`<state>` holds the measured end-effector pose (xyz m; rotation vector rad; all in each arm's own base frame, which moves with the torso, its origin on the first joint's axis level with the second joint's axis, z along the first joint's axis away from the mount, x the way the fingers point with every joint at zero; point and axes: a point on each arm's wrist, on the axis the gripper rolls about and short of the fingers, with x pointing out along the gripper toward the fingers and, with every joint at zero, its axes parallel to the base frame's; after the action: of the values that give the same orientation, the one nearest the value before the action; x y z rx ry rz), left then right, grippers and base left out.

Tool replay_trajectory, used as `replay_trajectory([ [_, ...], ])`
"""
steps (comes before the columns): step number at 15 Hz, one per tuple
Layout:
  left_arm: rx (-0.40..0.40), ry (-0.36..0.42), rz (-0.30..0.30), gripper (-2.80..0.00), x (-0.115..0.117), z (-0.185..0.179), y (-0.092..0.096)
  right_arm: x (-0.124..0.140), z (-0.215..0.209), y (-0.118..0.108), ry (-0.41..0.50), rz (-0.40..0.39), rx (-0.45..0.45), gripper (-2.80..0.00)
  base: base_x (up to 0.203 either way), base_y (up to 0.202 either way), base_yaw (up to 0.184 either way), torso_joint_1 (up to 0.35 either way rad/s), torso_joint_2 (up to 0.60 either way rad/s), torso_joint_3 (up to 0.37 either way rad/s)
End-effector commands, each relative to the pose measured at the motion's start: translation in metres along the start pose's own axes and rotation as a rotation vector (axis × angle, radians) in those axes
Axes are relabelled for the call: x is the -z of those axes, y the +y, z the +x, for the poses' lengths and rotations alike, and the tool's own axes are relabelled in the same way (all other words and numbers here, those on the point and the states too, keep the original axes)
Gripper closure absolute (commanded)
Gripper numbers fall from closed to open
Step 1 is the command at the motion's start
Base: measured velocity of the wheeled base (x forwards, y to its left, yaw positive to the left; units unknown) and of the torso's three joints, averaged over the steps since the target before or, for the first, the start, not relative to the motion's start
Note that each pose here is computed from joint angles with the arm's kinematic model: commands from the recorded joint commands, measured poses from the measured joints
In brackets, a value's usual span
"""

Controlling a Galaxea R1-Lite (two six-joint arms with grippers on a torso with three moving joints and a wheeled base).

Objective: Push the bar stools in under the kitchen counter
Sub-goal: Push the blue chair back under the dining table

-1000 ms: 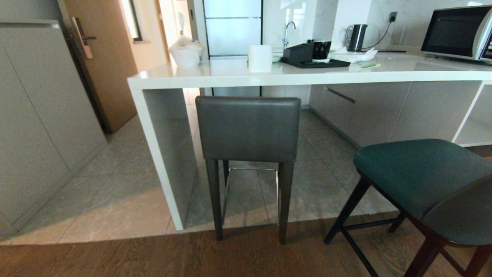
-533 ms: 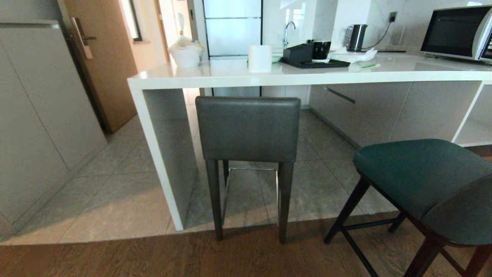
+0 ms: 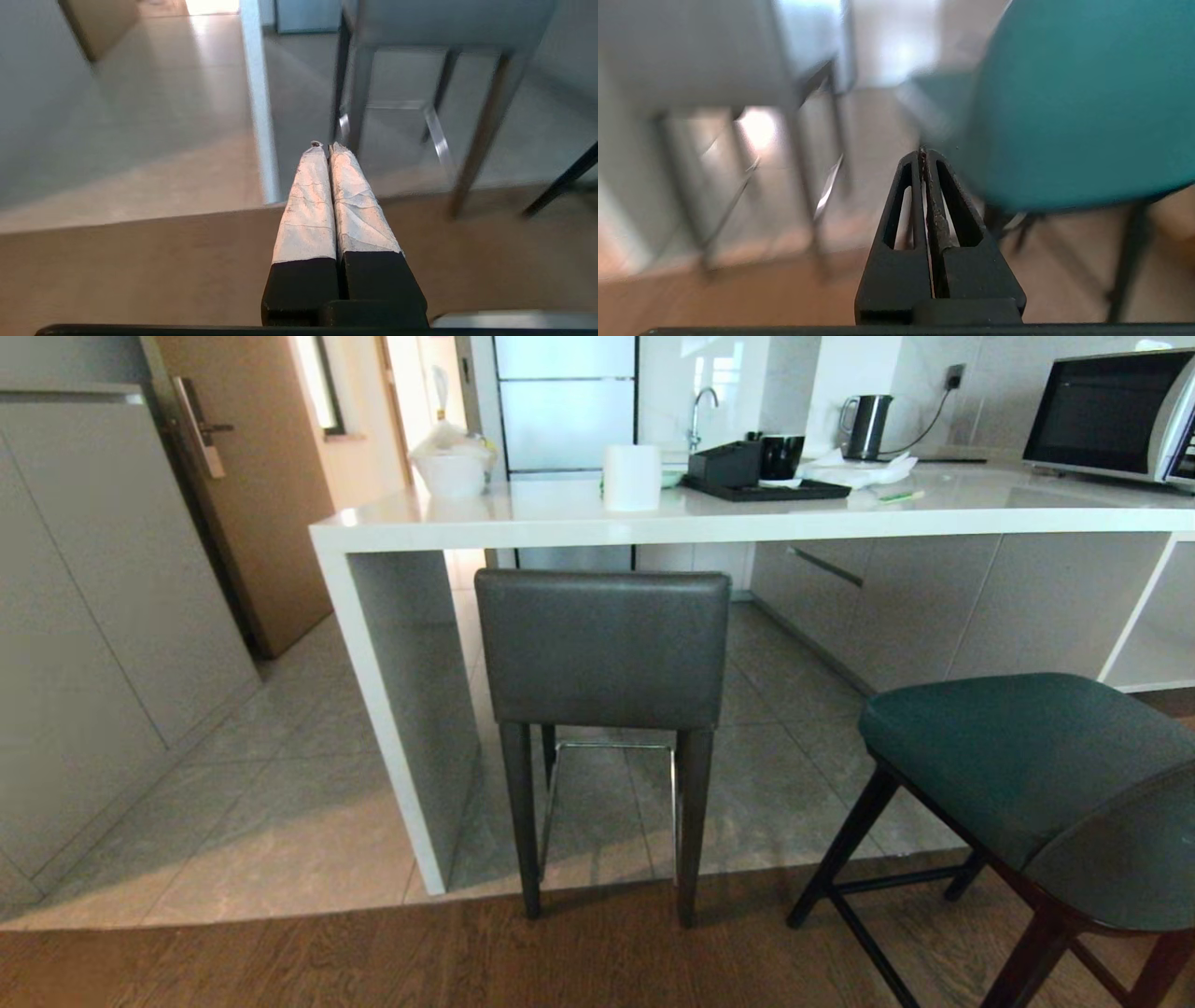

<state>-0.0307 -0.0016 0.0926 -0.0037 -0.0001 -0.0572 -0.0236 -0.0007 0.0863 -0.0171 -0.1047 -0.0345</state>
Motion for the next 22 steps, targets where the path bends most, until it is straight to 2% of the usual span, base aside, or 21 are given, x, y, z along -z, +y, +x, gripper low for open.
replay_trajectory([
  [1, 0.000, 0.010, -0.012, 0.00, 0.003, 0.000, 0.000, 0.013, 0.001, 0.001, 0.090, 0.001, -0.021, 0.00, 0.000, 0.000, 0.000, 0.000, 0.00, 0.000],
  [2, 0.002, 0.040, -0.007, 0.00, 0.009, 0.002, 0.000, 0.011, 0.001, 0.001, 0.070, -0.011, -0.039, 0.00, 0.000, 0.000, 0.000, 0.000, 0.00, 0.000],
  [4, 0.005, 0.048, 0.009, 0.00, 0.010, 0.002, 0.000, 0.011, 0.001, 0.001, 0.062, 0.008, -0.038, 0.00, 0.000, 0.000, 0.000, 0.000, 0.00, 0.000],
  [7, -0.006, 0.047, -0.015, 0.00, 0.011, 0.002, 0.000, 0.011, 0.001, 0.001, 0.062, 0.012, -0.031, 0.00, 0.000, 0.000, 0.000, 0.000, 0.00, 0.000],
  [8, -0.005, 0.049, -0.077, 0.00, 0.011, 0.002, 0.000, 0.011, 0.001, 0.001, 0.071, 0.001, -0.038, 0.00, 0.000, 0.000, 0.000, 0.000, 0.00, 0.000],
  [10, 0.019, 0.058, -0.298, 0.00, 0.013, 0.003, 0.000, 0.011, 0.001, 0.001, 0.068, -0.001, -0.037, 0.00, 0.000, 0.000, 0.000, 0.000, 0.00, 0.000],
  [11, 0.030, 0.054, -0.329, 0.00, 0.013, 0.003, 0.000, 0.011, 0.001, 0.001, 0.061, -0.004, -0.036, 0.00, 0.000, 0.000, 0.000, 0.000, 0.00, 0.000],
  [14, 0.044, 0.029, -0.167, 0.00, 0.012, 0.004, -0.001, 0.011, 0.000, 0.001, 0.092, 0.004, -0.034, 0.00, 0.000, 0.000, 0.000, 0.000, 0.00, 0.000],
  [16, 0.052, 0.018, 0.034, 0.00, 0.010, 0.003, -0.001, 0.011, 0.001, 0.001, 0.084, 0.040, -0.018, 0.00, 0.000, 0.000, 0.000, 0.000, 0.00, 0.000],
  [18, 0.044, 0.027, 0.233, 0.00, 0.012, 0.004, 0.000, 0.011, 0.001, 0.001, 0.071, 0.042, -0.013, 0.00, 0.000, 0.000, 0.000, 0.000, 0.00, 0.000],
  [19, 0.038, 0.037, 0.275, 0.00, 0.014, 0.004, 0.000, 0.011, 0.001, 0.001, 0.070, 0.043, -0.013, 0.00, 0.000, 0.000, 0.000, 0.000, 0.00, 0.000],
  [21, 0.034, 0.087, 0.242, 0.00, 0.017, 0.003, 0.000, 0.010, 0.001, 0.001, 0.054, 0.047, -0.013, 0.00, 0.000, 0.000, 0.000, 0.000, 0.00, 0.000],
  [22, 0.030, 0.086, 0.224, 0.00, 0.017, 0.003, 0.000, 0.010, 0.001, 0.001, 0.054, 0.045, -0.013, 0.00, 0.000, 0.000, 0.000, 0.000, 0.00, 0.000],
])
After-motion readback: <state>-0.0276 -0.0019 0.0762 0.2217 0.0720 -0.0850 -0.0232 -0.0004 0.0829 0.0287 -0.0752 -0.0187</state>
